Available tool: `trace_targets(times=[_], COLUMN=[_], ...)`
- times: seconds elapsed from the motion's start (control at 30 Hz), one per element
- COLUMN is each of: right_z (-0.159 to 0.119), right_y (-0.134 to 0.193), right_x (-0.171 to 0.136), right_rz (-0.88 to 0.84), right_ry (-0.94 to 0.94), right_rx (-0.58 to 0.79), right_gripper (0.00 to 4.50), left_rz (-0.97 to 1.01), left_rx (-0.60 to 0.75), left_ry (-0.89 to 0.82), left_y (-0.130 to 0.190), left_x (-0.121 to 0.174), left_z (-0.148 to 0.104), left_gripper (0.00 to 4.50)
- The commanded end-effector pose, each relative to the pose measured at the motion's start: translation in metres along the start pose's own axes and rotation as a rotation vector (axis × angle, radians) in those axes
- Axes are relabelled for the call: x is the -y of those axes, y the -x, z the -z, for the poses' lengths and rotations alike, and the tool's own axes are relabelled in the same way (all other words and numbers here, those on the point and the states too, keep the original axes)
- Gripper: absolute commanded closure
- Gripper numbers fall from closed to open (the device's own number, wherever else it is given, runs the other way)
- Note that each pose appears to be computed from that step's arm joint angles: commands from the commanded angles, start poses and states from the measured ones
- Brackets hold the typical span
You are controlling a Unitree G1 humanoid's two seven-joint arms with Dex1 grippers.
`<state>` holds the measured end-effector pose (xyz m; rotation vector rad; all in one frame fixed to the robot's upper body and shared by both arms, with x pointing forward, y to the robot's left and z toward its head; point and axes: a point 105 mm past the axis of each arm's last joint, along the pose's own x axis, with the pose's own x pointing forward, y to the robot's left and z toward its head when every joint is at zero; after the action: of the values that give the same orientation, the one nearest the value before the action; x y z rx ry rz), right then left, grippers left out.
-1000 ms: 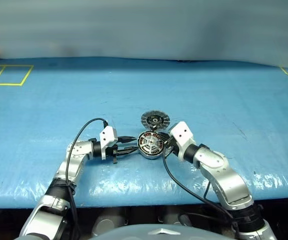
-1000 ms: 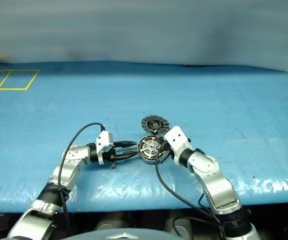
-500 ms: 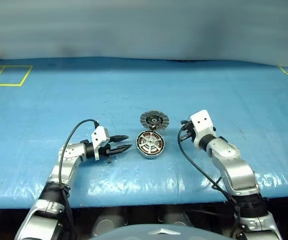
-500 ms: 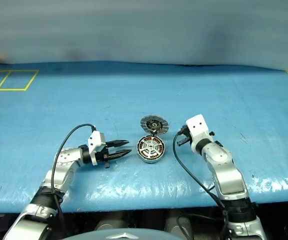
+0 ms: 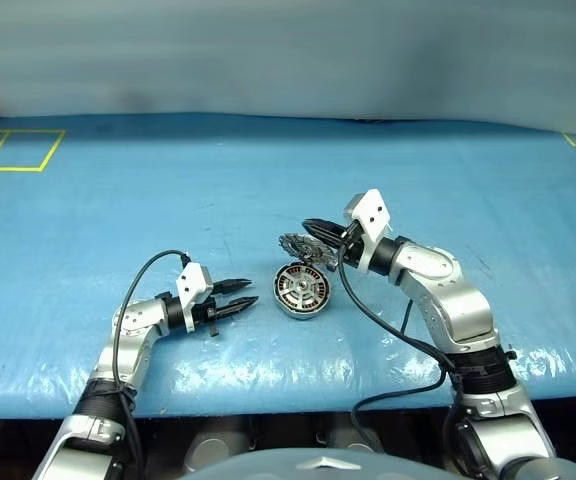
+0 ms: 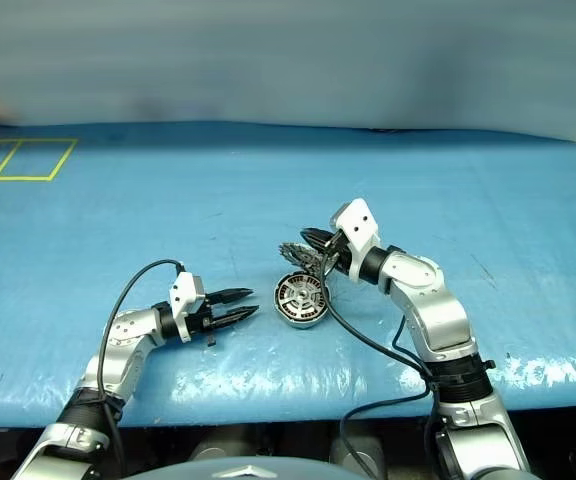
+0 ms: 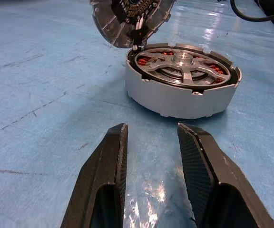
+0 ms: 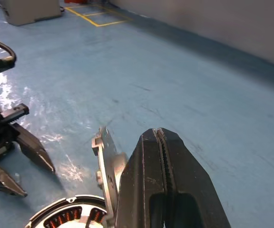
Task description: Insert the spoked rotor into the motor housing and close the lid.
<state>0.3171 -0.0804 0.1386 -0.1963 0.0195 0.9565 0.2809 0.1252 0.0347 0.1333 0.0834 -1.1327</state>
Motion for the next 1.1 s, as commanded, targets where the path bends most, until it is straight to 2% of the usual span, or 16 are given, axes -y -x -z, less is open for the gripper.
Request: trace_targets(times=[0.03, 0.23, 0.7, 0.8, 0.97, 1.1], right_z=[-0.006, 0.028, 0.071, 0.072, 0.055, 0.043], right_y=[0.004, 0.010, 0.009, 0.009, 0.011, 0.014], right_x=[-0.028, -0.051, -0.065, -0.063, -0.053, -0.056], right_rz=[-0.131, -0.195, -0.136, -0.111, -0.049, -0.073], right_ry=[0.041, 0.071, 0.080, 0.093, 0.071, 0.044], right_rx=[0.010, -0.143, -0.262, -0.261, -0.185, -0.130], right_gripper=[4.47, 4.47, 4.47, 4.47, 4.47, 3.54], left_rz=[-0.006, -0.002, 0.002, 0.003, 0.010, 0.015], left_rx=[0.032, 0.029, 0.031, 0.032, 0.035, 0.037], left_ry=[-0.035, -0.036, -0.037, -0.036, -0.037, -0.039], left_y=[0.000, -0.001, -0.003, -0.003, -0.006, -0.008], left_x=[-0.002, -0.004, -0.003, -0.003, -0.002, -0.003], left_z=[-0.011, -0.012, -0.013, -0.013, -0.014, -0.014], left_gripper=[2.76, 2.76, 2.76, 2.76, 2.76, 2.76])
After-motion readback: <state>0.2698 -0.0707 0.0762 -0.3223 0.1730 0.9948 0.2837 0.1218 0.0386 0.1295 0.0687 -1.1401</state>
